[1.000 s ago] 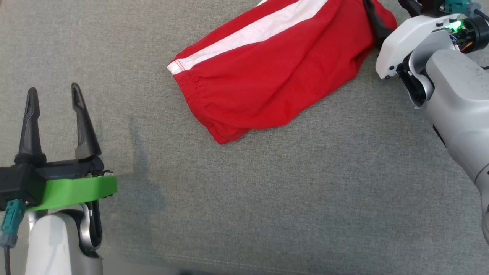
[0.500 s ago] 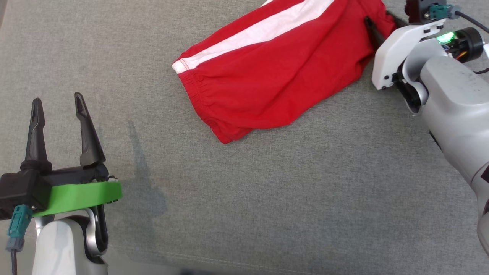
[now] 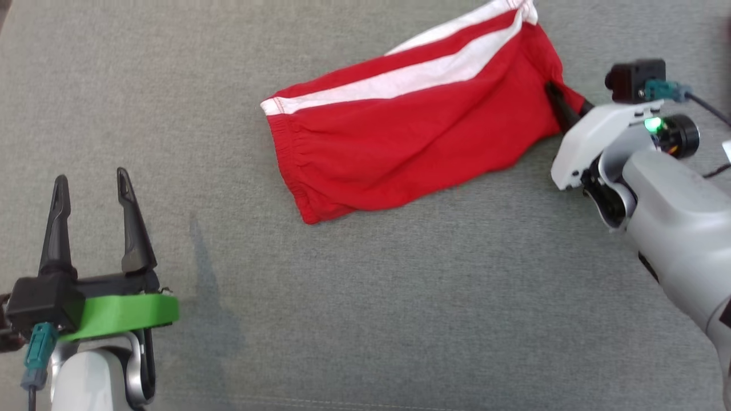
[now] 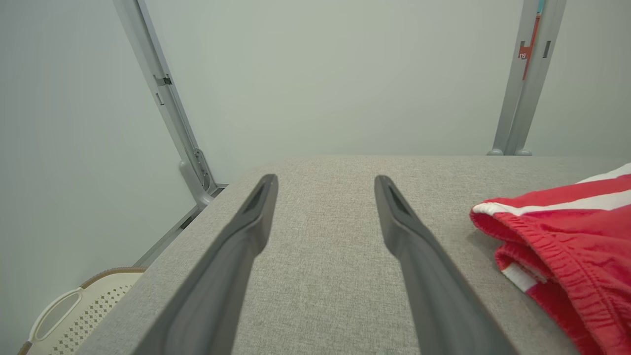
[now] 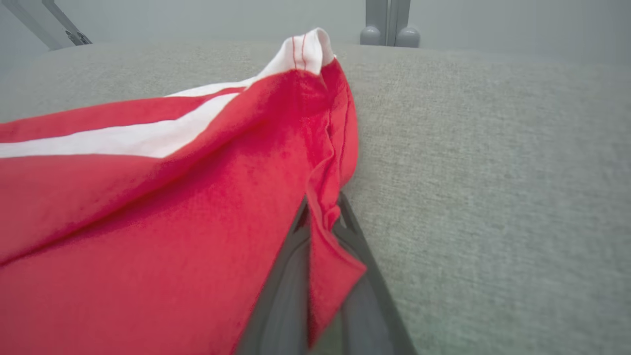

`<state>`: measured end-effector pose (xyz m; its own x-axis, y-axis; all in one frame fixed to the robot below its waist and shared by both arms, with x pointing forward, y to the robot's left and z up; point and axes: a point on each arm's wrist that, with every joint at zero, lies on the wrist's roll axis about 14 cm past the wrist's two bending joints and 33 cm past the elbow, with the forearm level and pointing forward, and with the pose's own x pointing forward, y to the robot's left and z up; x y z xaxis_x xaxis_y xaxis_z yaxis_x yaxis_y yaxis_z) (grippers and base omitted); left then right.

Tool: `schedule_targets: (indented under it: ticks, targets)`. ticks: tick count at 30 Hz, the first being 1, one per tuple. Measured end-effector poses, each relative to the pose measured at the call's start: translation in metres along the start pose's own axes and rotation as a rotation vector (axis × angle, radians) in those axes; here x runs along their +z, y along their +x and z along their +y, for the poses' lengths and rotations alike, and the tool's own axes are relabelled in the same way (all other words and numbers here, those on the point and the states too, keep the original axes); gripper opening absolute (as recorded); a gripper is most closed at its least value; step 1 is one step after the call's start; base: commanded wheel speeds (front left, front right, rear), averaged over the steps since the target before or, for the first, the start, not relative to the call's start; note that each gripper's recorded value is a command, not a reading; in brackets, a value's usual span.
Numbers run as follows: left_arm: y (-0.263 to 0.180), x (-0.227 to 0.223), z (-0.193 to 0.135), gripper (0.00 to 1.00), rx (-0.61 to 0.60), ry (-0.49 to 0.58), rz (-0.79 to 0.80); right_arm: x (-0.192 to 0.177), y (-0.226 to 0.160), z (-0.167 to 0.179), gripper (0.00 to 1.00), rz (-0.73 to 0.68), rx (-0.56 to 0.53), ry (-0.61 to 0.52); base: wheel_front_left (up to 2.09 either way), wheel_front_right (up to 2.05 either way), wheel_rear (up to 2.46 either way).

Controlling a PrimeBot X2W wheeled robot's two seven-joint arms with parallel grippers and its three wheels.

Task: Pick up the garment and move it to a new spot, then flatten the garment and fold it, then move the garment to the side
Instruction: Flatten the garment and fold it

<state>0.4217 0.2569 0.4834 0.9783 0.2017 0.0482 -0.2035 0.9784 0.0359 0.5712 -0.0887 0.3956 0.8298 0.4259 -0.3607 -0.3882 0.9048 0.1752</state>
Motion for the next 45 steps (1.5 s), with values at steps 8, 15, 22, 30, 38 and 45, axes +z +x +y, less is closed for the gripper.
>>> schedule_targets:
  ticks: [8,15,22,30,38,45]
  targets:
    - [-0.007,0.004,-0.01,1.0,-0.038,-0.003,-0.008,-0.009,-0.056,-0.023,0.0,-0.037,-0.072,0.11,0.0,0.0,0.0]
    - [-0.006,0.012,-0.03,1.0,-0.094,-0.022,-0.033,-0.007,-0.107,-0.06,0.0,-0.103,-0.185,0.172,0.0,0.0,0.0]
    - [-0.004,0.016,-0.039,1.0,-0.12,-0.032,-0.045,-0.015,-0.136,-0.082,0.0,-0.13,-0.272,0.212,0.0,0.0,0.0]
    - [-0.004,0.015,-0.037,1.0,-0.115,-0.031,-0.043,-0.007,-0.133,-0.069,0.0,-0.184,-0.249,0.239,0.0,0.0,0.0]
    - [-0.006,0.018,-0.036,1.0,-0.115,-0.024,-0.05,0.029,-0.116,-0.025,0.0,-0.295,-0.123,0.231,0.0,0.0,0.0]
    - [-0.009,0.019,-0.034,1.0,-0.112,-0.021,-0.05,0.052,-0.101,0.03,0.0,-0.354,0.026,0.218,0.0,0.0,0.0]
